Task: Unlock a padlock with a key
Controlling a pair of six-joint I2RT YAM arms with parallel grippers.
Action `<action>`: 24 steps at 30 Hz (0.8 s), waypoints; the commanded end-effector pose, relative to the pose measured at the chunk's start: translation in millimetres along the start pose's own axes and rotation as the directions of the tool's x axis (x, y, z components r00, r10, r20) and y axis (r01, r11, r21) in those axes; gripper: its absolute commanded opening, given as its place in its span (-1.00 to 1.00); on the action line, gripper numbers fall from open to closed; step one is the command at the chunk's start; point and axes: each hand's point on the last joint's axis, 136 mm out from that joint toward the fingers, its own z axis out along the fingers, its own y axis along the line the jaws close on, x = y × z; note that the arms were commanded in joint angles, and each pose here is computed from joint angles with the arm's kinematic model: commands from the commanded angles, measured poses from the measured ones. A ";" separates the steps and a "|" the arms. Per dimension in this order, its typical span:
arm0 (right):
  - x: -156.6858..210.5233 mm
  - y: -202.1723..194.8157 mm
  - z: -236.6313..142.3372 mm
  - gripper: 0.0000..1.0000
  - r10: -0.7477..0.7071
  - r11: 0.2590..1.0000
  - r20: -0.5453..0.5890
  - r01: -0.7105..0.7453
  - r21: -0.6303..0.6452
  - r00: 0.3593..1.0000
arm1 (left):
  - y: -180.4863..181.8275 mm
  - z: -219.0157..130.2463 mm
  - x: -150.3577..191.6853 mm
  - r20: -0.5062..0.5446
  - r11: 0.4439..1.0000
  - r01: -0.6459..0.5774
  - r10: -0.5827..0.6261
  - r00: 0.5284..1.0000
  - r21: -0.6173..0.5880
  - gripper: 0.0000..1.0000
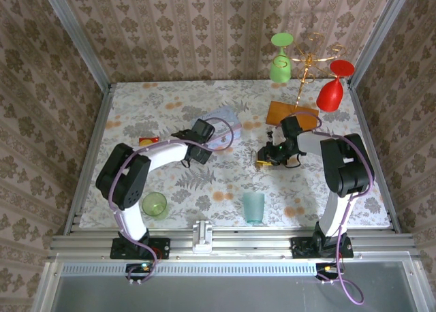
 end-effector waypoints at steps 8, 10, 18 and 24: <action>8.4 -30.1 -7.1 -0.32 -0.032 0.960 0.005 0.030 0.277 0.999 | 29.9 18.2 -15.7 -0.007 0.993 0.116 -0.116 0.993 -0.019 1.00; 7.8 -30.3 -6.9 -0.32 -0.033 0.960 0.012 0.028 0.277 0.999 | 34.6 23.7 -16.1 -0.021 0.992 0.125 -0.126 0.992 -0.018 1.00; 5.2 -32.3 -8.0 -0.26 -0.024 0.958 0.035 0.013 0.287 0.999 | 55.4 24.5 -28.5 -0.001 0.977 0.210 -0.210 0.978 0.031 1.00; -6.1 -26.4 -18.6 -0.15 -0.045 0.955 0.092 0.016 0.297 0.995 | 66.1 27.2 -26.3 0.001 0.963 0.263 -0.264 0.965 0.053 1.00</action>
